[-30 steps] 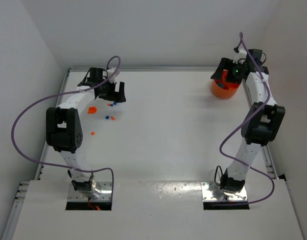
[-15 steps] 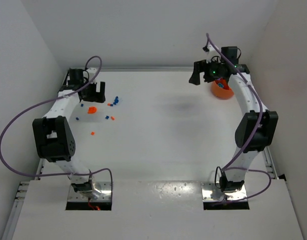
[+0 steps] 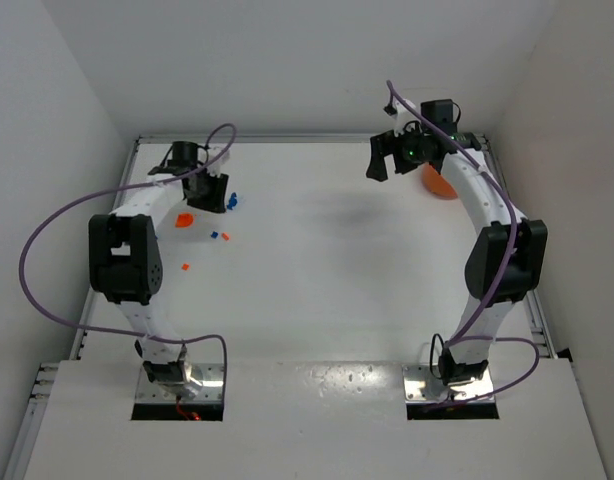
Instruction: Sort the legos into containers by color
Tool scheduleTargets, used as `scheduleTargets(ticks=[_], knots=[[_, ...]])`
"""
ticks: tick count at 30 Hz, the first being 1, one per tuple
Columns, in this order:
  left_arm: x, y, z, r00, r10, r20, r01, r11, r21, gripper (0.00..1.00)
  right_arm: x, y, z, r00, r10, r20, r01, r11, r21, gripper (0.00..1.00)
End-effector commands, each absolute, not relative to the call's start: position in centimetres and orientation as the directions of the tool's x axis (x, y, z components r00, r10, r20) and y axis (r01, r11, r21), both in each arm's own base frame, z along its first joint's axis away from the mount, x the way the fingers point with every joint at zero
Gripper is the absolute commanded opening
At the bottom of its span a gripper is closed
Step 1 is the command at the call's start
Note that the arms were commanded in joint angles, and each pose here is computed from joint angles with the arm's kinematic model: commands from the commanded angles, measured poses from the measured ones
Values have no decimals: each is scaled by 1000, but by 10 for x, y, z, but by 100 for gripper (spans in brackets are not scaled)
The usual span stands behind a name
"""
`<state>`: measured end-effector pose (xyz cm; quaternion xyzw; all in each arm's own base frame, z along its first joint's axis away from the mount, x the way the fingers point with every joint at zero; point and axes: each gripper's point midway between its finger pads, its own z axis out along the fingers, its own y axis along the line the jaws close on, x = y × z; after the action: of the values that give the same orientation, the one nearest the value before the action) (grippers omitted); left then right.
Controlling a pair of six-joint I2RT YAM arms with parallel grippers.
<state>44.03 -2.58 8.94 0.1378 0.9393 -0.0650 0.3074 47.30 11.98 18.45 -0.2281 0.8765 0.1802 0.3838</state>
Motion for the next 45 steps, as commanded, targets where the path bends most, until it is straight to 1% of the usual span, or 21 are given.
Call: scheduleTargets(ticks=[1, 3, 4, 6, 8, 12, 18, 19, 20, 22, 23, 27, 29, 32, 35, 36, 41, 42, 43, 45], knots=[[468, -46, 103, -729, 219, -648, 306, 952, -23, 50, 480, 121, 201, -561, -252, -788, -530, 841, 109, 99], [475, -56, 95, -736, 228, -638, 313, 950, -22, 54, 480, 120, 201, -567, -245, -786, -518, 848, 110, 99], [476, -62, 92, -737, 225, -638, 315, 949, -29, 60, 480, 120, 201, -567, -245, -786, -518, 848, 110, 99], [483, -62, 89, -733, 226, -641, 299, 954, -6, 65, 479, 118, 201, -569, -246, -785, -512, 852, 104, 99], [490, -61, 88, -729, 224, -647, 273, 962, 26, 68, 477, 118, 197, -581, -239, -778, -506, 855, 116, 99], [500, -56, 75, -746, 224, -628, 235, 970, 67, 70, 477, 119, 197, -587, -230, -776, -500, 857, 124, 99], [508, -62, 63, -753, 221, -620, 237, 970, 59, 70, 484, 118, 199, -581, -230, -781, -494, 862, 114, 99], [512, -64, 67, -741, 220, -635, 242, 969, 53, 70, 485, 118, 202, -574, -229, -786, -495, 862, 110, 99], [512, -64, 62, -747, 221, -627, 243, 969, 52, 66, 487, 118, 204, -566, -228, -793, -496, 862, 106, 99], [514, -66, 61, -746, 221, -628, 248, 968, 45, 64, 486, 118, 200, -573, -229, -787, -495, 862, 110, 99], [516, -66, 64, -738, 229, -634, 255, 966, 52, 61, 486, 118, 200, -573, -229, -787, -495, 862, 110, 99], [520, -66, 58, -738, 238, -632, 262, 963, 57, 54, 487, 117, 196, -581, -230, -781, -488, 866, 108, 99], [519, -66, 48, -750, 239, -616, 263, 963, 54, 53, 487, 117, 196, -581, -230, -781, -488, 866, 108, 99], [519, -64, 48, -751, 240, -615, 257, 964, 61, 49, 487, 117, 196, -581, -230, -781, -488, 866, 108, 99], [519, -66, 43, -756, 240, -609, 264, 963, 52, 41, 488, 117, 191, -588, -231, -775, -487, 866, 111, 99], [519, -66, 43, -756, 240, -609, 264, 963, 52, 33, 488, 117, 191, -588, -231, -775, -487, 866, 111, 99], [520, -70, 44, -748, 239, -619, 277, 960, 35, 22, 482, 124, 192, -577, -219, -786, -526, 837, 153, 99], [520, -73, 44, -747, 239, -621, 285, 958, 26, 19, 481, 126, 189, -583, -199, -788, -534, 825, 186, 99], [516, -74, 41, -753, 239, -613, 290, 957, 17, 17, 476, 128, 188, -582, -198, -789, -545, 815, 198, 99], [514, -84, 55, -732, 236, -639, 326, 945, -25, 15, 471, 138, 188, -585, -183, -791, -574, 781, 244, 99]])
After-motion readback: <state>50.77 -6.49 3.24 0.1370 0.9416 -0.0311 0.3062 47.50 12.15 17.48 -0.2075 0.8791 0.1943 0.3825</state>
